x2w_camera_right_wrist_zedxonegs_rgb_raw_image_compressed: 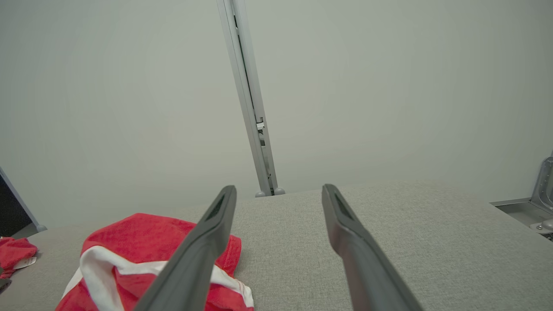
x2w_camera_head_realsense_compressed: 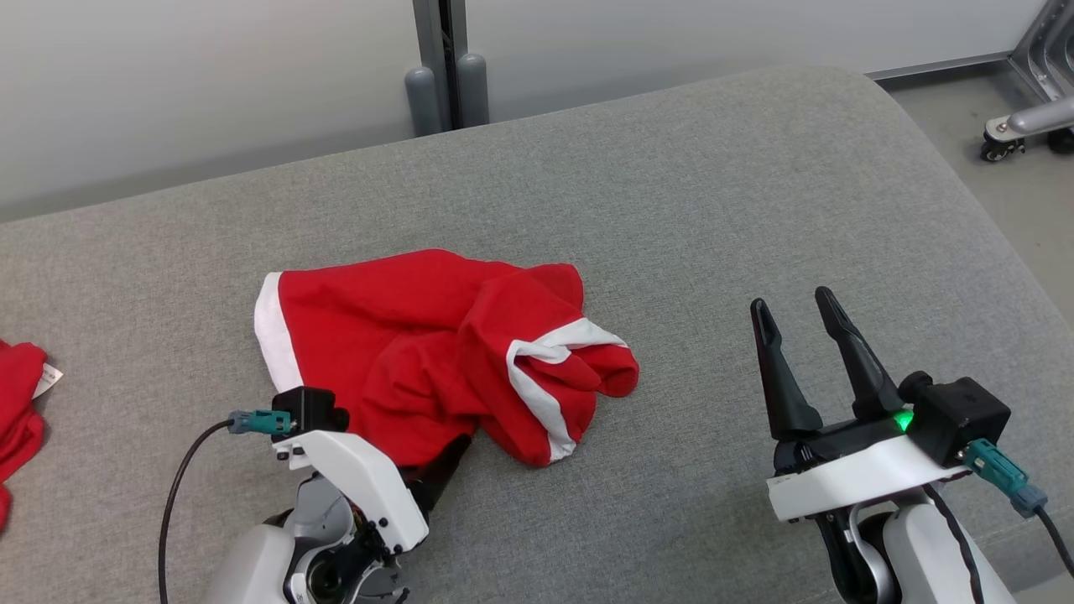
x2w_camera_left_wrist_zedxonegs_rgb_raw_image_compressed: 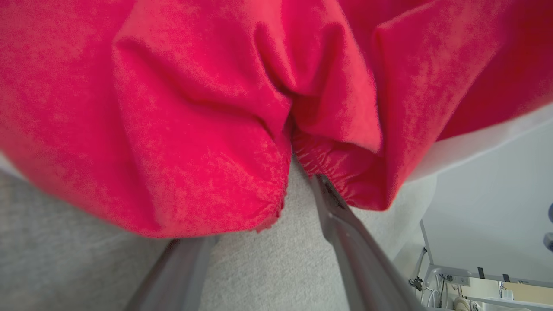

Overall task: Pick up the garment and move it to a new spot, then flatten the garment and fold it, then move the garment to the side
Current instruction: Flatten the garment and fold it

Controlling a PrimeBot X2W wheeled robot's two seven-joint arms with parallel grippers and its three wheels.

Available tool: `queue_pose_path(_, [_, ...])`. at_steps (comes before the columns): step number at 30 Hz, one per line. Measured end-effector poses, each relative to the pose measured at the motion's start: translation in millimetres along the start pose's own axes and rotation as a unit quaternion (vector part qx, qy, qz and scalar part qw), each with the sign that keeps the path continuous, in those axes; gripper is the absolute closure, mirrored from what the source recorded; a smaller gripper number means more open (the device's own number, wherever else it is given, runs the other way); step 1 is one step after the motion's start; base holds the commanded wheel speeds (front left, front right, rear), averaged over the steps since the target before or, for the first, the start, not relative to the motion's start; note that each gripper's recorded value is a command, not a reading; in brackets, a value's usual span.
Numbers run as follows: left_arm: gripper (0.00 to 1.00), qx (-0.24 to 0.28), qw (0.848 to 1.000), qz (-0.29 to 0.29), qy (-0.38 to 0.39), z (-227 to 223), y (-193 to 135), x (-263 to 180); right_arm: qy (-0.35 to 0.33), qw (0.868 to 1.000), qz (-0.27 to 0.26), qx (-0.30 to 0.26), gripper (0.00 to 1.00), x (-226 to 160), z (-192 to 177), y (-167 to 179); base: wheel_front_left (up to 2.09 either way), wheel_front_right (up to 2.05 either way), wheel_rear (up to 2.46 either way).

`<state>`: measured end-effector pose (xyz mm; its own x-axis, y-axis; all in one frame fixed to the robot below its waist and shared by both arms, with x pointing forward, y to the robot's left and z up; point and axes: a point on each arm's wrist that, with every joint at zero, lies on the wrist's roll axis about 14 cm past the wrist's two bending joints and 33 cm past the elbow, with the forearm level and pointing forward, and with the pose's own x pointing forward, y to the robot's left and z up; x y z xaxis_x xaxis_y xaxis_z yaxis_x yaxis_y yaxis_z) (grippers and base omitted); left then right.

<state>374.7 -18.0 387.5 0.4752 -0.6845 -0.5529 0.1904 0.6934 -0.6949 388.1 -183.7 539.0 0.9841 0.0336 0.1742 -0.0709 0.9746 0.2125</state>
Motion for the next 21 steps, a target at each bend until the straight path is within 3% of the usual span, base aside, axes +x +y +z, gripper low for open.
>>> queue_pose_path(2, [1.0, 0.002, 1.0, -0.001, -0.008, 5.2, -1.6, 3.4, 0.001, 1.0, -0.002, 0.0, 0.0, -0.3, -0.7, -1.1, 0.0, 0.0, 0.0])
queue_pose_path(8, [1.0, 0.059, 0.998, -0.004, -0.01, 13.3, -4.1, -1.1, -0.003, 1.0, -0.002, 0.002, 0.0, -0.9, 2.3, -1.1, 0.0, 0.0, 0.0])
queue_pose_path(11, [1.0, 0.12, 0.993, 0.014, 0.012, 31.1, 10.2, -20.3, -0.004, 1.0, 0.0, 0.004, 0.0, 1.9, 2.0, 0.3, 0.0, 0.0, 0.0])
queue_pose_path(18, [1.0, 0.235, 0.967, 0.04, 0.095, 75.3, 24.2, -52.8, 0.003, 1.0, 0.007, 0.011, 0.0, 10.5, -5.2, 3.8, 0.0, 0.0, 0.0])
queue_pose_path(21, [1.0, 0.248, 0.961, 0.053, 0.112, 97.2, 33.6, -59.6, 0.007, 1.0, 0.004, 0.015, 0.0, 14.3, -8.5, 1.5, 0.0, 0.0, 0.0])
